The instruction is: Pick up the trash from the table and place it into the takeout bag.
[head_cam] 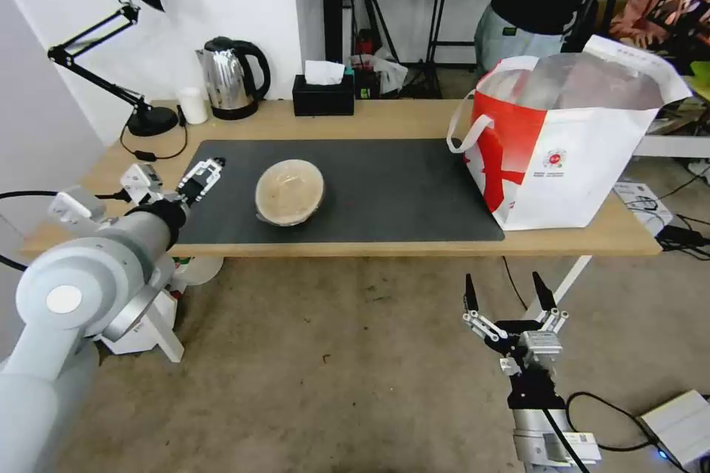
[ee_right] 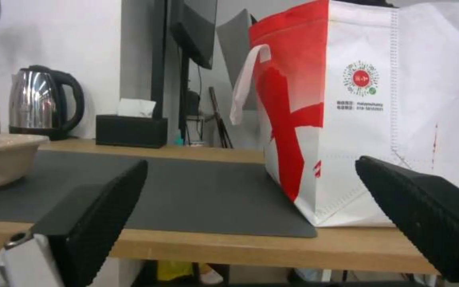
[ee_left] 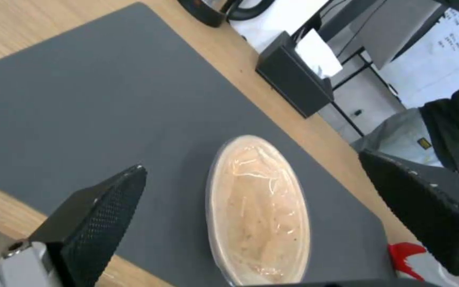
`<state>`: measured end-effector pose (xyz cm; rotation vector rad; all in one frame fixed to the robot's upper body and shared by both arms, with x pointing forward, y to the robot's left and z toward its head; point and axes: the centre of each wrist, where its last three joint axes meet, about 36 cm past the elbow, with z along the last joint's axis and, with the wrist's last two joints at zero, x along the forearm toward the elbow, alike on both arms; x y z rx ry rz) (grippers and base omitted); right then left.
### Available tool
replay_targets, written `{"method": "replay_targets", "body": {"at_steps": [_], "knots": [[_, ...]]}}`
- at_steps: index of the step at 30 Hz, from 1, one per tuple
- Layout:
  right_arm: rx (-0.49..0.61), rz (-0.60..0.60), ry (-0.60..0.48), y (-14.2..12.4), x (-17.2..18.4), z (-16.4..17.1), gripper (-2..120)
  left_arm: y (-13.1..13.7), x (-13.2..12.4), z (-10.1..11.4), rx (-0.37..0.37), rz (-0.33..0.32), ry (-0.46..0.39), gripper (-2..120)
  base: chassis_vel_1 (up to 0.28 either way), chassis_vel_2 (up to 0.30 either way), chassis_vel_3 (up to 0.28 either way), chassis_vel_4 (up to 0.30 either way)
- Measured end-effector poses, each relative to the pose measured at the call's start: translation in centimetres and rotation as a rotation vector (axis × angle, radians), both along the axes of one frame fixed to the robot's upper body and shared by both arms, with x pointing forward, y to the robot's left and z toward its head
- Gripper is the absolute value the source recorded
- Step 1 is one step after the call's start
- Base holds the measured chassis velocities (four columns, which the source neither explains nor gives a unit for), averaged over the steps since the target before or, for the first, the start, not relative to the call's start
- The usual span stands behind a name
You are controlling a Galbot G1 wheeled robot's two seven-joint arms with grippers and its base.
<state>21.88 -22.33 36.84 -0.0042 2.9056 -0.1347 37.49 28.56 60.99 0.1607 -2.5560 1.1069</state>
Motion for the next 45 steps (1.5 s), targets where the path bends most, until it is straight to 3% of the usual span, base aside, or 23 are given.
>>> {"method": "replay_targets", "body": {"at_steps": [25, 29, 45], "knots": [[0.0, 0.0, 0.0, 0.0, 0.0, 0.0, 100, -0.7, 2.0, -0.8, -0.005, -0.026, 0.03, 100, 0.0, 0.0, 0.0, 0.0], [0.0, 0.0, 0.0, 0.0, 0.0, 0.0, 100, -0.8, 2.8, -0.3, -0.049, -0.07, 0.065, 100, 0.0, 0.0, 0.0, 0.0], [0.0, 0.0, 0.0, 0.0, 0.0, 0.0, 100, -0.9, 3.9, -0.3, -0.075, -0.132, 0.125, 100, 0.0, 0.0, 0.0, 0.0]]}}
